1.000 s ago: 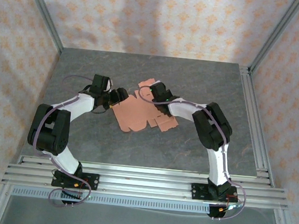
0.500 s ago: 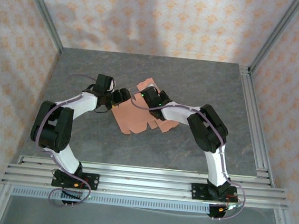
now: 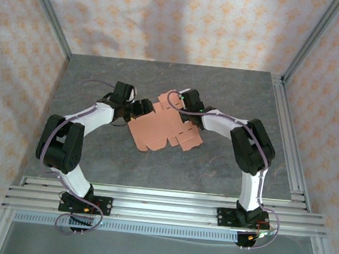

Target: Fold the paper box

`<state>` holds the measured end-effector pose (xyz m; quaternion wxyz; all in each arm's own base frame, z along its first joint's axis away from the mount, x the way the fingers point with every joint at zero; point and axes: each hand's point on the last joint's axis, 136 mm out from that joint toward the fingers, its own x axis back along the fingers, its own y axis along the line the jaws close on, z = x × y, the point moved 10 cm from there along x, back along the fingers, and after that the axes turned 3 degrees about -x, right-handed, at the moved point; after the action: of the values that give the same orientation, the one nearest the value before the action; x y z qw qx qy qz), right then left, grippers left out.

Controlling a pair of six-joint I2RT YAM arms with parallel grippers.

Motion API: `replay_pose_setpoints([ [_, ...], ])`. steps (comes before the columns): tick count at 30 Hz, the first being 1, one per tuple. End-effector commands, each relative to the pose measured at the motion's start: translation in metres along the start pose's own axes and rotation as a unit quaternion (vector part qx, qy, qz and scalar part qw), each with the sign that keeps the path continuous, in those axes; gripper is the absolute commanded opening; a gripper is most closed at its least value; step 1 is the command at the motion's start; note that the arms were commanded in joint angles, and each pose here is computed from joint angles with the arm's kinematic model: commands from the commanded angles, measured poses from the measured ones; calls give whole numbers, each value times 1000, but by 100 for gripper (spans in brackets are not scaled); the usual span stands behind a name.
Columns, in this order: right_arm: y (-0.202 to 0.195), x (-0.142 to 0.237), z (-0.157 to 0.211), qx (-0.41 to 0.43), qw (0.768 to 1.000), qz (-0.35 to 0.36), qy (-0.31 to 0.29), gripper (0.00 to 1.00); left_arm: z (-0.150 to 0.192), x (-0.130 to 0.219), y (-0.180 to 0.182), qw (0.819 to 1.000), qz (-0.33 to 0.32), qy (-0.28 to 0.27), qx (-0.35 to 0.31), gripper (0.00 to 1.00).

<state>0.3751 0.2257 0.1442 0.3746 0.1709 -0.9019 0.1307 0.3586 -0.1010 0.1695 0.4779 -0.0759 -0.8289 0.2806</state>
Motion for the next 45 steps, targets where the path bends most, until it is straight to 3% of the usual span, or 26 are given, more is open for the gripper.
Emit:
replay_pose_setpoints([
  [1,6,7,2,-10,998,-38,-43,0,-14,16,-20,999,6,-30,-19,83],
  [13,10,21,2,79,985,-28,-148,0,-63,15,-73,998,-11,-39,-38,83],
  [19,22,19,0,142,979,4,-148,0,-76,-3,-91,998,-22,-6,-64,83],
  [28,31,11,4,168,977,0,-129,0,-81,-27,-93,996,-27,24,-77,83],
  [36,40,7,8,197,974,-10,-110,0,-87,-50,-105,987,-30,59,-146,77],
  [45,43,7,6,200,974,-13,-109,0,-80,-82,-107,976,1,138,-171,68],
])
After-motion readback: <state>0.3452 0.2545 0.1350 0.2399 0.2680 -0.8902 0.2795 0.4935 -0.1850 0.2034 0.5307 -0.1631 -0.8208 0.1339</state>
